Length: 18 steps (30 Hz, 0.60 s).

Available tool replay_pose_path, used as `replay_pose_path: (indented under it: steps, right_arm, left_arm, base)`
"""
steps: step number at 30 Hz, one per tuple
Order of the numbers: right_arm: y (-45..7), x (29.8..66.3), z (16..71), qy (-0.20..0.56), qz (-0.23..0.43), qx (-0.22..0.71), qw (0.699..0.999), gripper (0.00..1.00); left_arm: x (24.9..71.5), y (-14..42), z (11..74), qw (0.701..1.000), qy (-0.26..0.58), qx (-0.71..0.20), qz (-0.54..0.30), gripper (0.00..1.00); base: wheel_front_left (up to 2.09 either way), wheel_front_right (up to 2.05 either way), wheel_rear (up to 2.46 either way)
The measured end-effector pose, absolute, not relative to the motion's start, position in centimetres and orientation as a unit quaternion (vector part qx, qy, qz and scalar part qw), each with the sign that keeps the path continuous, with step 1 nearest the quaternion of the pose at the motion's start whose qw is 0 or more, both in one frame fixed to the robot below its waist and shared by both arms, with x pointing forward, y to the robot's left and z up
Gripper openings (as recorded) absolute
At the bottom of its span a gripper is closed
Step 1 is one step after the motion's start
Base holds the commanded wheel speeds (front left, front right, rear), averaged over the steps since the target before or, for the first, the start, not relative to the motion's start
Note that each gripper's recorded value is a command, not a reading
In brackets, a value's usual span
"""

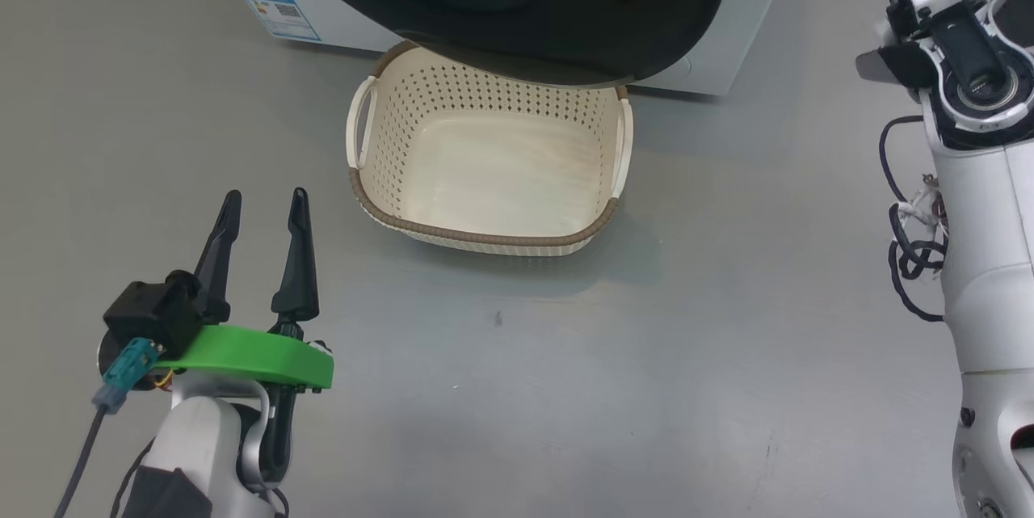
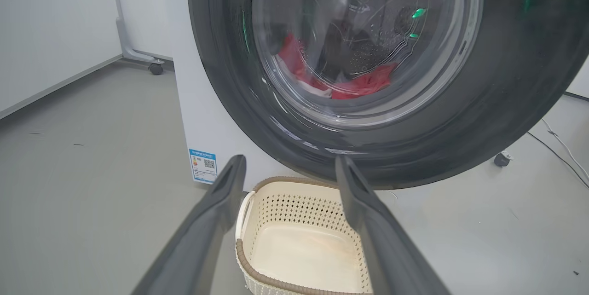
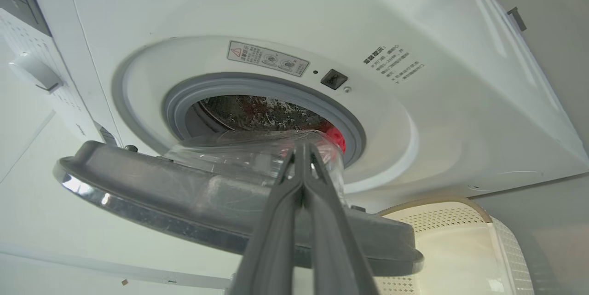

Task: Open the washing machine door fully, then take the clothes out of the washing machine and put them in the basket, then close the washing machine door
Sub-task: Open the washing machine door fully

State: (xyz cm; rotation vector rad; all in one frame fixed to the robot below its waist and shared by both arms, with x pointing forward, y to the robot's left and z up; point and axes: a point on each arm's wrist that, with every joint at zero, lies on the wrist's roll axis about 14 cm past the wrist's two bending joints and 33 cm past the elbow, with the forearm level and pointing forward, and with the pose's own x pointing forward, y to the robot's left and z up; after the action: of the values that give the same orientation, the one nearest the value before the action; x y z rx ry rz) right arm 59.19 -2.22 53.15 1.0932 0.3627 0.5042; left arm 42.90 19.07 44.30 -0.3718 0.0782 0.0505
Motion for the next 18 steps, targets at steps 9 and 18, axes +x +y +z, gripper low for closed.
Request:
replay_pose_path:
  steps: [9, 18]
  right_arm:
    - [0.5, 60.0, 52.5, 0.242, 0.249, 0.556, 0.755, 0.00]
    - [1.9, 60.3, 51.8, 0.293, 0.253, 0.562, 0.731, 0.00]
  left_arm:
    - [42.6, 20.6, 44.1, 0.982, 0.041, -0.178, 0.046, 1.00]
    - [42.7, 21.2, 44.2, 0.981, 0.038, -0.185, 0.053, 1.00]
  base:
    - [0.00, 0.00, 0.00]
    - [0.00, 0.00, 0.00]
